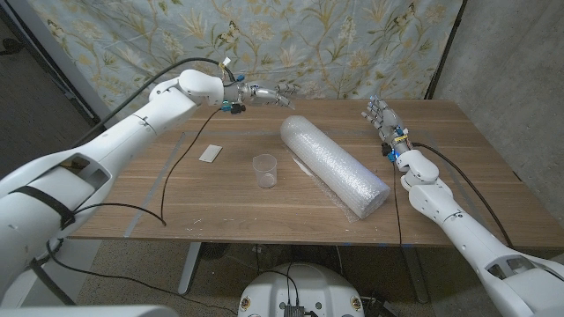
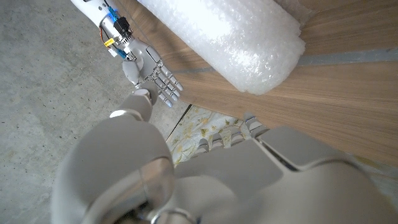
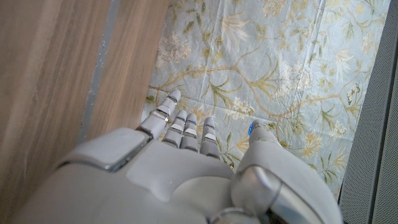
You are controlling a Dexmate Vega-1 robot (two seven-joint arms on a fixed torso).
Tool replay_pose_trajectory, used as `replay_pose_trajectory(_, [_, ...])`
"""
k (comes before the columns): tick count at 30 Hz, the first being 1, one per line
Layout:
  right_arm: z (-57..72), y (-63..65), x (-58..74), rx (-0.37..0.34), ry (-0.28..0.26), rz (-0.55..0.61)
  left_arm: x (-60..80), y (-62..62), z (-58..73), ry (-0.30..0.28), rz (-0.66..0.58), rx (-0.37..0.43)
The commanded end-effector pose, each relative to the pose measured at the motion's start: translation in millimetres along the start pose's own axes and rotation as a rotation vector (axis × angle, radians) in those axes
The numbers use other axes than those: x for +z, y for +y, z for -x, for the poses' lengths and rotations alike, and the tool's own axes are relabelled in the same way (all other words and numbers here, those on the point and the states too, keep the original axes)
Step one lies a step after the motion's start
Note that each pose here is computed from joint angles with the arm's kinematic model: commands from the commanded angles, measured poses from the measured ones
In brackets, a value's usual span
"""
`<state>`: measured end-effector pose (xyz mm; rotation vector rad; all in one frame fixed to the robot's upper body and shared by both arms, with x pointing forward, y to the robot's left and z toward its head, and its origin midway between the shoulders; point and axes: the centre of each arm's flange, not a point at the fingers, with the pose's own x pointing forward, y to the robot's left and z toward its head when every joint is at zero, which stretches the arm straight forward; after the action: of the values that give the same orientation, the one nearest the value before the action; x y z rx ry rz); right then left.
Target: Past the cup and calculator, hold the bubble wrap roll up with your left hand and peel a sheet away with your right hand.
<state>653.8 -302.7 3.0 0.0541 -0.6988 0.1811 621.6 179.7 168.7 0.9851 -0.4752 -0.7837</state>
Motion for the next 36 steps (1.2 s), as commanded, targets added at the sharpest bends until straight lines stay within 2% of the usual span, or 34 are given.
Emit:
replay_pose_trajectory(1, [-6.1,-4.0,-0.9,-0.01,0.013,-0.002,14.1,7.4,-13.0,0.035,-0.089,-0.11])
replay_pose_trajectory(19, [-5.8,-8.9,1.6,-0.029,0.02,0.008,39.7,4.5,-27.9,0.046,-0.206,-0.209])
replay_pose_trajectory(36, [-0.9,-20.3,6.4,-0.039,0.042,0.034,60.4,-6.5,-31.9,0.069,-0.295,-0.303])
